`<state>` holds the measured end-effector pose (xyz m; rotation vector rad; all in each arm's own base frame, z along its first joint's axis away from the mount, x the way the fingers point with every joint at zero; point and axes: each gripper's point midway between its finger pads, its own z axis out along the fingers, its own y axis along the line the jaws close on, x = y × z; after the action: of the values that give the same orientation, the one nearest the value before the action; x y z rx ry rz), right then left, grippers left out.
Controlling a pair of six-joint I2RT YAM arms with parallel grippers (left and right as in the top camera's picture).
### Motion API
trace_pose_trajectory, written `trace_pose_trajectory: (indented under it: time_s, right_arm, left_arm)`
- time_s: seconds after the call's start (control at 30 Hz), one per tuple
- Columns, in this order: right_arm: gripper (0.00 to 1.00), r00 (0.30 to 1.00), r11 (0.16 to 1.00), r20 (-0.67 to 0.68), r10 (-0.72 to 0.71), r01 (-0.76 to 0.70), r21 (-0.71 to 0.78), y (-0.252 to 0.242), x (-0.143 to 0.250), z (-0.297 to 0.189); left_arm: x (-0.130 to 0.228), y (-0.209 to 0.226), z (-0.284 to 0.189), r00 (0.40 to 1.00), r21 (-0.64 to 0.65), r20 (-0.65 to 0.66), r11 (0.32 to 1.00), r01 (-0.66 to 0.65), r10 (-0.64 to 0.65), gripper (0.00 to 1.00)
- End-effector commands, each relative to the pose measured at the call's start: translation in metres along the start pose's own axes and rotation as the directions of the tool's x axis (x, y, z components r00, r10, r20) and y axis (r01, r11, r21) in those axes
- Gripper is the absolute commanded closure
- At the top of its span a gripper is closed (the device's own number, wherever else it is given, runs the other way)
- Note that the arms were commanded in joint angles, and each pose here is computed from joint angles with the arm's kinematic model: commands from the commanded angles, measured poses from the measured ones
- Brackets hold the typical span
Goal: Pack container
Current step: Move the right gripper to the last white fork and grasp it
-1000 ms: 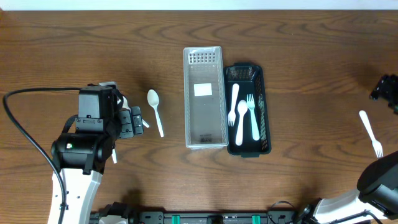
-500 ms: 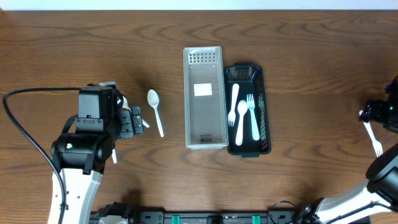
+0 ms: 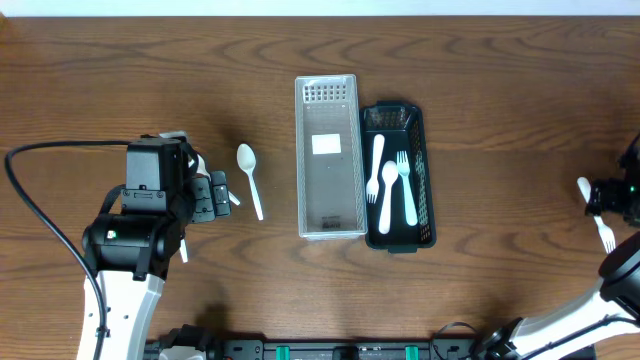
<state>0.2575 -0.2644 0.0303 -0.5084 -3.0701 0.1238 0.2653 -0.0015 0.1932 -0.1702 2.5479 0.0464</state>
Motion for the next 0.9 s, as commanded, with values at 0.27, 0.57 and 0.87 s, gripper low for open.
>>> trace_pose_trajectory:
  time_s: [0.27,0.57,0.87]
  right_arm:
    - [0.16,0.991,0.992,-0.042,-0.128,0.128,-0.012,-0.013,0.016,0.012]
    - [0.16,0.978,0.98,-0.073,-0.196,0.192,-0.047,-0.009,0.02,0.028]
    - [0.2,0.965,0.973,-0.143,-0.218,0.203,-0.111,0.0,0.03,0.058]
  left_arm:
    - [-0.004,0.002,-0.002,1.0,-0.005,0.008,1.0,0.014,-0.014,0.02]
    - [-0.004,0.002,-0.002,1.0,-0.005,0.009,1.0,0.014,-0.014,0.02]
    - [-0.006,0.001,-0.002,1.0,-0.004,0.017,1.0,0.015,-0.015,0.02]
